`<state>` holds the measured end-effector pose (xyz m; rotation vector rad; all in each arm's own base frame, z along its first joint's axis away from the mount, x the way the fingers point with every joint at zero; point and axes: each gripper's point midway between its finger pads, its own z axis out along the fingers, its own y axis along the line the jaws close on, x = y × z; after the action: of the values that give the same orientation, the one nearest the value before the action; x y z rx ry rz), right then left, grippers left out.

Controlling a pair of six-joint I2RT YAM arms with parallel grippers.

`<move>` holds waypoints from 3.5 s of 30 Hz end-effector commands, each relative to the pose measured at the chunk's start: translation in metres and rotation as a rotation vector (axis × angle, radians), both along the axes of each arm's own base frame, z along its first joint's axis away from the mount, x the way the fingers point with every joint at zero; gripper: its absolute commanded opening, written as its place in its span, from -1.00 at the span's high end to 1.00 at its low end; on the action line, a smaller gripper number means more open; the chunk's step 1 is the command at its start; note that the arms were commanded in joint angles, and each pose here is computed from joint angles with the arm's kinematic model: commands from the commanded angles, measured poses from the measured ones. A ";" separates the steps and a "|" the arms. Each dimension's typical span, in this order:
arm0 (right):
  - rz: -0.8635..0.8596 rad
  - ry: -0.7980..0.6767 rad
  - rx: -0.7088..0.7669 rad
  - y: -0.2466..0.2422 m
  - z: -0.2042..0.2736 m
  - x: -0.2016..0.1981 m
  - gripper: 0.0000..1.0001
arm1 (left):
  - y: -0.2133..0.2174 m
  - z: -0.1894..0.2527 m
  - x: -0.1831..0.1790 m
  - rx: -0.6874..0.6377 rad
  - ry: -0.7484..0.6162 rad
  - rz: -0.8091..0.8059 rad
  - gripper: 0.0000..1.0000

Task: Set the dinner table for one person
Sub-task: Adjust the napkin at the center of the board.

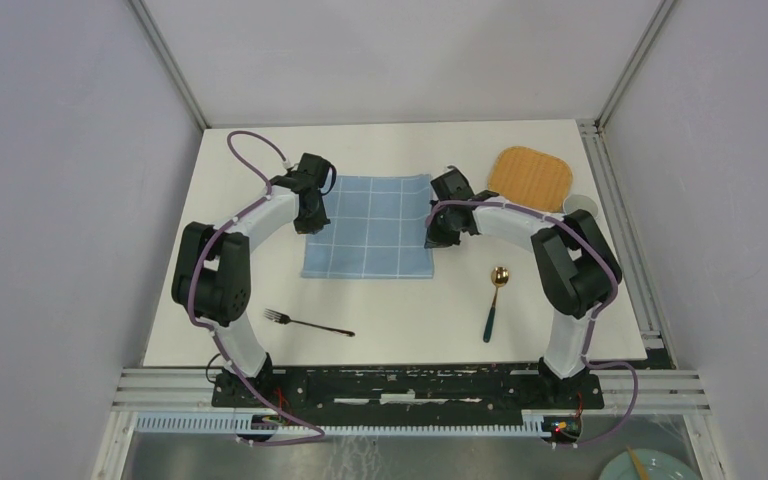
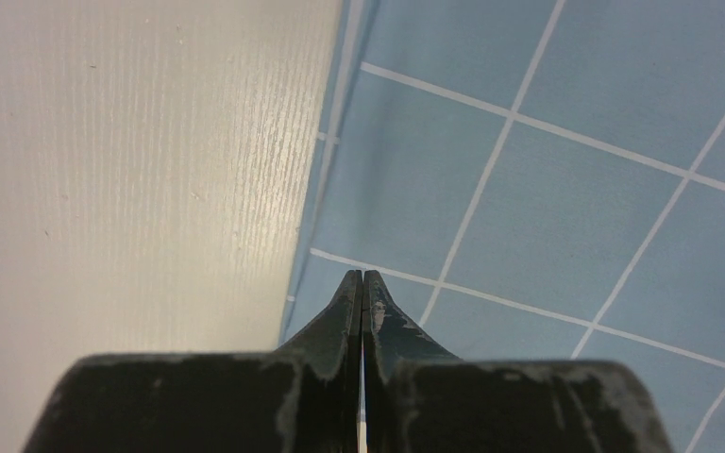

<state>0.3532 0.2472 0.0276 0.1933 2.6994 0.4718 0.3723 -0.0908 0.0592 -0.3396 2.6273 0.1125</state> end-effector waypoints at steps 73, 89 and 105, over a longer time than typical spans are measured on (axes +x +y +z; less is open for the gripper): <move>-0.209 -0.122 -0.286 -0.055 0.003 0.159 1.00 | -0.002 -0.035 0.121 -0.073 -0.101 0.097 0.96; -0.087 -0.168 -0.189 -0.014 0.009 0.156 1.00 | -0.006 -0.032 0.122 -0.090 -0.104 0.088 0.96; -0.194 -0.212 -0.423 -0.061 0.034 0.152 1.00 | -0.006 -0.028 0.123 -0.092 -0.117 0.092 0.96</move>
<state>0.5003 0.1992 0.0227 0.2533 2.5580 -0.0362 0.4820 -0.0911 0.0211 -0.4429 2.5538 0.0637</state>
